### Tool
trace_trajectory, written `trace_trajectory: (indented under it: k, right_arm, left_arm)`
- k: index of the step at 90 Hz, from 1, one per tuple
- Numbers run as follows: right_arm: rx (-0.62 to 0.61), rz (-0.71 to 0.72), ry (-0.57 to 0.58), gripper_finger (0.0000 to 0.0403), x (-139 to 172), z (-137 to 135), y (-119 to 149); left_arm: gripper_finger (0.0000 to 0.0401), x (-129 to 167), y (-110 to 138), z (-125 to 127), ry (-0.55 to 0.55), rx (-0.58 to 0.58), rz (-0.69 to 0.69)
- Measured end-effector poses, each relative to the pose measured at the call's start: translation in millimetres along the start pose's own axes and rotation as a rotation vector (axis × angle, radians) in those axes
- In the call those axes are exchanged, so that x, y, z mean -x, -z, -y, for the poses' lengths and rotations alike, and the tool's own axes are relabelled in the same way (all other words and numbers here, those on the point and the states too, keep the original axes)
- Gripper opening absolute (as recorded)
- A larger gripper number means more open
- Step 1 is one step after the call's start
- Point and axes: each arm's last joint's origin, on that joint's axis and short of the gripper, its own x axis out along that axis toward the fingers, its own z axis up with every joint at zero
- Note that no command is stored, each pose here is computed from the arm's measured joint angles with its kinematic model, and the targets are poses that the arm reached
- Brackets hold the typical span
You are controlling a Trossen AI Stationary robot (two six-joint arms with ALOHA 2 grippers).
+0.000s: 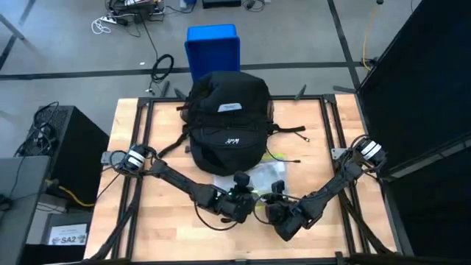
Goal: Unpack backpack
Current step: Remove the calculator from the zip bag
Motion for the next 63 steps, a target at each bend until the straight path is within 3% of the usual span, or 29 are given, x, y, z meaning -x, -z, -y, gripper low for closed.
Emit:
trace_trajectory:
  k: [36, 63]
  right_arm:
    - [0.043, 0.140, -0.067, 0.0001, 36.0, 4.4, -57.5]
    - [0.071, 0.187, -0.069, 0.0001, 47.6, 9.8, -74.0]
  left_arm:
    - [0.0000, 6.3, 5.5, -22.8, -0.006, 0.010, -0.059]
    - [0.0000, 4.9, 8.6, -23.5, 0.008, 0.015, -0.080]
